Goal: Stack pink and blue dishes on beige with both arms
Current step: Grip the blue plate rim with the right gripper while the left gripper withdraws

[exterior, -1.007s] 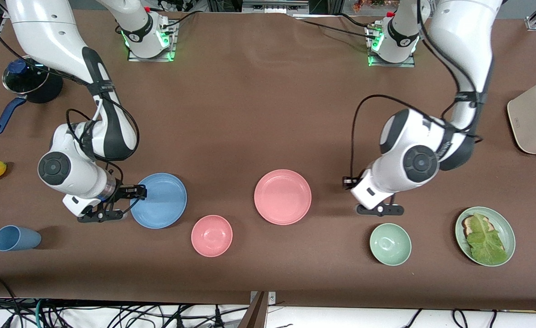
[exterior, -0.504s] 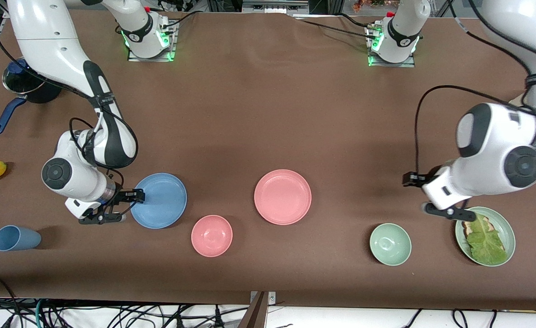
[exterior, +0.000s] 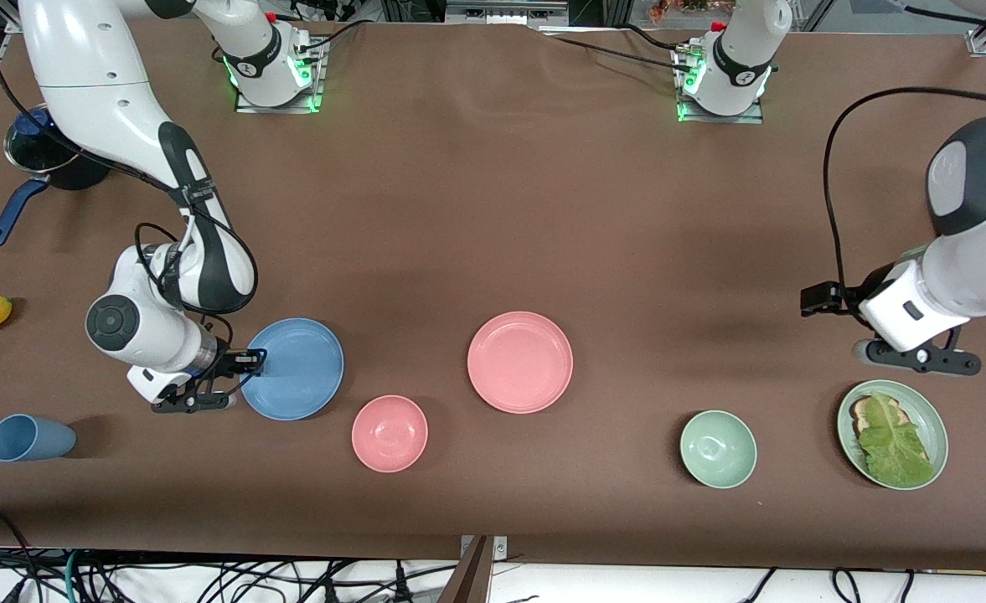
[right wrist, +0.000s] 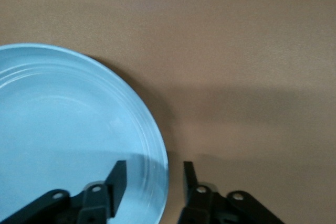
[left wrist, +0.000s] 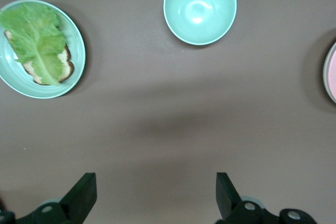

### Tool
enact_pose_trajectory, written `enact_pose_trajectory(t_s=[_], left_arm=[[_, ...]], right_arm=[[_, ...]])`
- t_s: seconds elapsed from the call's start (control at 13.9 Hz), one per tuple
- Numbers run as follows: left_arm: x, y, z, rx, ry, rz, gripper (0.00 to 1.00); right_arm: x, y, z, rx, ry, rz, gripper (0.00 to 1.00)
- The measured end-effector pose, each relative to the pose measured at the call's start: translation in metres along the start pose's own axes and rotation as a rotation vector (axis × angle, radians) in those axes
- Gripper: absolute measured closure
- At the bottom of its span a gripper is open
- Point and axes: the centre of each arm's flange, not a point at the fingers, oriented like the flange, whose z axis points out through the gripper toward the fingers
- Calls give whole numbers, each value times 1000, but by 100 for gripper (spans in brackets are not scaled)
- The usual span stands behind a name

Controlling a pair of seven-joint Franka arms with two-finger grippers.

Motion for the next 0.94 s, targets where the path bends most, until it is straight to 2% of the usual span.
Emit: enact_pose_trajectory(t_s=[0.07,0.14,0.29,0.36,0.5,0.79,0.94], left_arm=[[-4,0,-12,3,17,-1,0],[-10,0,-23,6,26,-2,0],[-28,2,-48,10,21,-4,0],[-37,4,-60,12,17,-2,0],[-51,11,-81,16,29,6,0],[-64,4,-100,21,53,-10,0],[-68,3,-107,23,63,-14,0]], right_arm=[[-1,0,2,0,3,0,61],[-2,0,3,0,2,1,62],[-3,0,5,4,1,5,81],[-3,0,5,5,2,6,81],[-2,0,1,11,9,7,95],[5,-5,-16,15,18,-19,95],[14,-12,-42,24,-16,-32,95]])
